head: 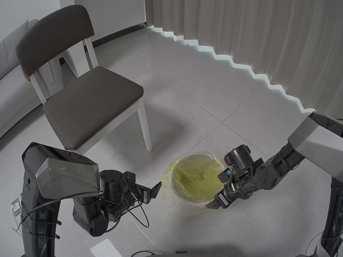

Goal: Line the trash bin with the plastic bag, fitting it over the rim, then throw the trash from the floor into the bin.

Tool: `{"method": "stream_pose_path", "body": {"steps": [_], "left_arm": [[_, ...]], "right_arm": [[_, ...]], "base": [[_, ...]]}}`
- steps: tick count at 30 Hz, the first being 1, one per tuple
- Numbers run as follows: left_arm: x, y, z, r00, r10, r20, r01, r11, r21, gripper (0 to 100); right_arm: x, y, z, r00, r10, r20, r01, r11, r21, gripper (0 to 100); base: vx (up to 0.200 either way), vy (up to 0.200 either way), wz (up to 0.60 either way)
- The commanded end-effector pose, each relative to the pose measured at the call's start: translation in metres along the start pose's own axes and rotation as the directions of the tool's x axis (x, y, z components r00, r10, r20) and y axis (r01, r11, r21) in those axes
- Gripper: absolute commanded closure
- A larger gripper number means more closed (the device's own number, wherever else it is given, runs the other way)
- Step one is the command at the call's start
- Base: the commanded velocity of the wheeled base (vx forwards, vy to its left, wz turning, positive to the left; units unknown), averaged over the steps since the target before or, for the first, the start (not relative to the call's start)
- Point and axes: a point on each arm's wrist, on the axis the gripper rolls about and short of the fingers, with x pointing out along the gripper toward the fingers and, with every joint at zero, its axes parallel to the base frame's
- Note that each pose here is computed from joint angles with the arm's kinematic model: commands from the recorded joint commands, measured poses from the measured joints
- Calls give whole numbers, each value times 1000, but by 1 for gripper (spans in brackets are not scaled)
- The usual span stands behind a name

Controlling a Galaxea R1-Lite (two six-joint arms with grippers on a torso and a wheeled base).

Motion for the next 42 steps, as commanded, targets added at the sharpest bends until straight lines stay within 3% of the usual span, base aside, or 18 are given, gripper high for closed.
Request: {"method": "stream_pose_path", "body": {"steps": [1,7,18,24,30,42], "left_arm": [[-2,1,-3,1000,3,-5,-3,1000,-6,0],[-1,1,-4,1000,2,-9,-2,1000,-5,0],[1,6,-5,1000,18,-8,-18,1000,-8,0],[6,10,-9,1000,17,-14,-17,1000,-5,0],[15,11,-12,1000,12,-12,-12,1000,-7,0],[14,9,-13,1000,7,-15,-7,1000,-4,0]], "right_arm": [[-12,-32,-14,998,-58,-14,58,996,61,0],[-3,-60,-26,991,-119,-54,122,991,57,0],[50,-100,-9,974,-223,-43,223,975,-5,0],[56,-109,0,974,-212,-82,212,977,-14,0],[52,-112,7,976,-208,-62,208,978,-3,0],[60,-125,-1,973,-215,-80,217,976,10,0]], "base": [[0,0,0],[0,0,0],[0,0,0],[0,0,0],[0,0,0],[0,0,0]]}}
